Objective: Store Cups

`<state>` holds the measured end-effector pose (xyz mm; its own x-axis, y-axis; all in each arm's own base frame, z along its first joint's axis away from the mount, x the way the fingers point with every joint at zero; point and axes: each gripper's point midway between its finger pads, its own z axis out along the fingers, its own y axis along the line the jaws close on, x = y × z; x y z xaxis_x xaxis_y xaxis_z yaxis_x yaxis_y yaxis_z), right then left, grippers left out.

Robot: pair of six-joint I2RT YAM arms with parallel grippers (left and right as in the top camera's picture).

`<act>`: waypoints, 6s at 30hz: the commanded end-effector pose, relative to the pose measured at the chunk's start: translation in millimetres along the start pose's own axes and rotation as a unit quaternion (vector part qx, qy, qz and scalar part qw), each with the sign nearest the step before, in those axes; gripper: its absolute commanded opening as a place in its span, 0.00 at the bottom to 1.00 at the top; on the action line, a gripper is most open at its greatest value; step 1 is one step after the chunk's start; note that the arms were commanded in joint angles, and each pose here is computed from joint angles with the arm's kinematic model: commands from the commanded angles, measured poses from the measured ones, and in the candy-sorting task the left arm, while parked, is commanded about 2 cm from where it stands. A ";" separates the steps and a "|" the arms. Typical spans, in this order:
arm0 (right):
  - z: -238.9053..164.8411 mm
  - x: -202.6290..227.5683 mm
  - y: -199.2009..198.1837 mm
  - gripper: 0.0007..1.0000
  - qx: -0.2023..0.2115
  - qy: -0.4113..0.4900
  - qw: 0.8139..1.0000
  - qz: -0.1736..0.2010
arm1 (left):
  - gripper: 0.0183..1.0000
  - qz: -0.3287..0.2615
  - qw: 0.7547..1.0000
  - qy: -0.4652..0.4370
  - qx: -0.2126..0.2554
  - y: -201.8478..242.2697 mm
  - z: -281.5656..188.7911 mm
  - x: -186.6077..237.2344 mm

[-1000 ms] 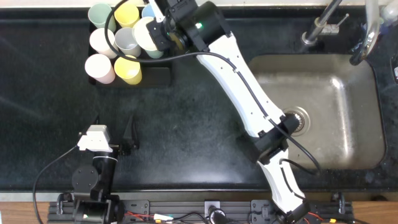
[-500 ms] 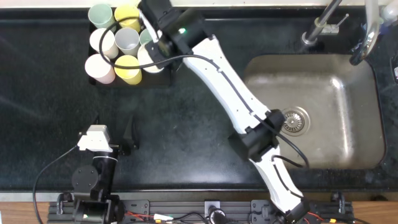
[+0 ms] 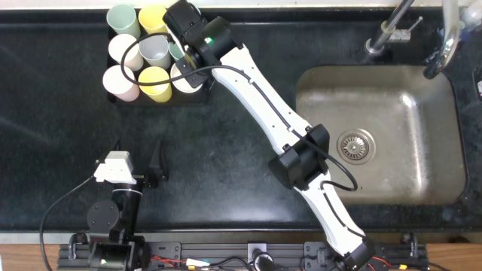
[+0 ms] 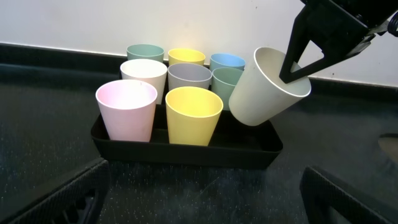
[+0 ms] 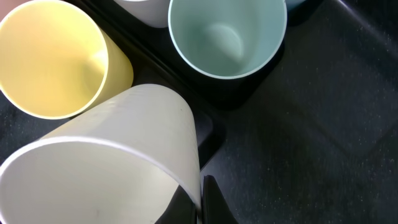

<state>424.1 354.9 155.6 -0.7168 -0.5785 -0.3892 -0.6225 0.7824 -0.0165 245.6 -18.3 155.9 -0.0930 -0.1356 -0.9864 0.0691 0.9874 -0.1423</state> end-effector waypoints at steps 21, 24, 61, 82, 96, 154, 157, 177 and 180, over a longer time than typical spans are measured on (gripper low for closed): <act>32.4 22.3 4.8 0.05 -0.007 0.054 0.998 -0.027 | 1.00 0.011 1.000 -0.001 0.001 0.2 -0.3 -0.1; 32.5 20.6 5.7 0.04 -0.010 0.051 0.998 -0.027 | 1.00 0.011 1.000 -0.001 0.001 0.3 -0.3 -0.1; 48.3 26.6 -3.5 0.04 0.010 0.062 0.997 -0.047 | 1.00 0.011 1.000 -0.001 0.001 0.2 -0.3 -0.1; 48.5 24.8 -4.0 0.04 0.010 0.059 0.997 -0.046 | 1.00 0.011 1.000 -0.001 0.001 0.2 -0.3 -0.1; 54.3 29.7 -4.6 0.04 0.008 0.067 0.997 -0.045 | 1.00 0.011 1.000 -0.001 0.001 0.2 -0.3 -0.1; -218.9 127.8 -189.6 1.00 0.203 -0.073 0.918 0.332 | 1.00 0.011 1.000 -0.001 0.001 0.2 -0.3 -0.1; -200.6 166.9 -188.7 1.00 0.206 -0.071 0.894 0.391 | 1.00 0.011 1.000 -0.001 0.001 0.2 -0.3 -0.1; -161.8 371.8 -121.3 1.00 0.196 -0.051 0.854 0.480 | 1.00 0.011 1.000 -0.001 0.001 0.3 -0.3 -0.1; -165.7 372.7 -121.2 1.00 0.194 -0.067 0.851 0.483 | 1.00 0.011 1.000 -0.001 0.001 0.2 -0.3 -0.1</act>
<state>180.1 7.3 159.0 -0.8137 0.3586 -0.4575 0.3852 0.9221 0.0375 245.6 -18.3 155.9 -0.0927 -0.1319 -0.9869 0.0694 0.9879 -0.1385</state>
